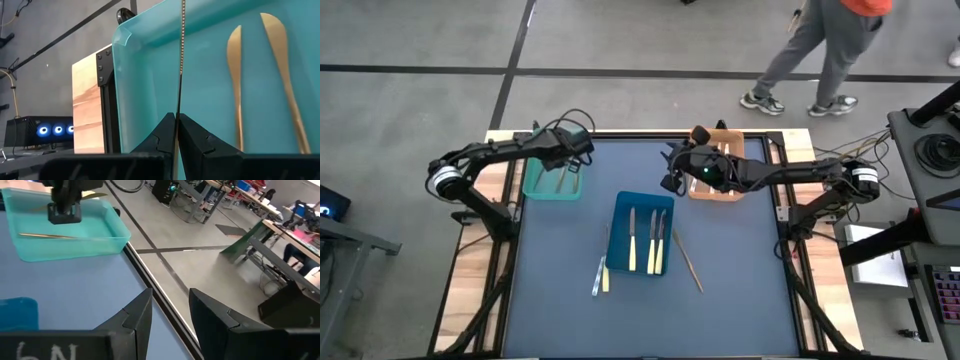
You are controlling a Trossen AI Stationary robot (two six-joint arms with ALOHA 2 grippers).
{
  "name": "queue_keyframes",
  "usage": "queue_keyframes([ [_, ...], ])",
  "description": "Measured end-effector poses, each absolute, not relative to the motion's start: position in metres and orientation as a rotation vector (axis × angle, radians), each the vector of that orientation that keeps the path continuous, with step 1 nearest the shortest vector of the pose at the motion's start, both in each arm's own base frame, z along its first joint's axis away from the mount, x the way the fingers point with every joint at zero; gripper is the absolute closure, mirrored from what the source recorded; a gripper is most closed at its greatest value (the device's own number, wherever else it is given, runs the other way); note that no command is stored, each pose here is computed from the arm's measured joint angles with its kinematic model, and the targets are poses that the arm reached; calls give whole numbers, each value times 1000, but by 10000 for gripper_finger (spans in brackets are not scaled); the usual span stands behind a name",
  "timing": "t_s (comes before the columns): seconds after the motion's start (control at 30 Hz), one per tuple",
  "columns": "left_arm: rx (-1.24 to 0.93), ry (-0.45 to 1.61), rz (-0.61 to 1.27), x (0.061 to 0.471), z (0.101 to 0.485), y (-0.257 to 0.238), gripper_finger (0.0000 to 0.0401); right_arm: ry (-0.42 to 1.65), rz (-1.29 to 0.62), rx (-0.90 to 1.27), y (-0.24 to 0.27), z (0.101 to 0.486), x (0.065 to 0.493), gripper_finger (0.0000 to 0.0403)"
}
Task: Sort silverware by color (type)
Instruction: Put the right gold knife into the light blue bin
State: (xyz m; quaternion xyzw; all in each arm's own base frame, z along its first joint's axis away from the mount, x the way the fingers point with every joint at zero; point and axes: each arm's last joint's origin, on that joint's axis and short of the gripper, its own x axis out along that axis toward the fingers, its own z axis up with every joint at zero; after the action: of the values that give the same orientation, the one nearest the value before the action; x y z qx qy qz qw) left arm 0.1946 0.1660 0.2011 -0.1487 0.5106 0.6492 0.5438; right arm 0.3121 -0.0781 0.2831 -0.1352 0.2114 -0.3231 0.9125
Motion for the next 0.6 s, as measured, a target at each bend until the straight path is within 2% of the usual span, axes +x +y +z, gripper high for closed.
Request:
queue_keyframes([
  [0.6, -403, 1200, 1605, 181, 201, 182, 401, 440, -683, -309, -95, 285, 308, 282],
])
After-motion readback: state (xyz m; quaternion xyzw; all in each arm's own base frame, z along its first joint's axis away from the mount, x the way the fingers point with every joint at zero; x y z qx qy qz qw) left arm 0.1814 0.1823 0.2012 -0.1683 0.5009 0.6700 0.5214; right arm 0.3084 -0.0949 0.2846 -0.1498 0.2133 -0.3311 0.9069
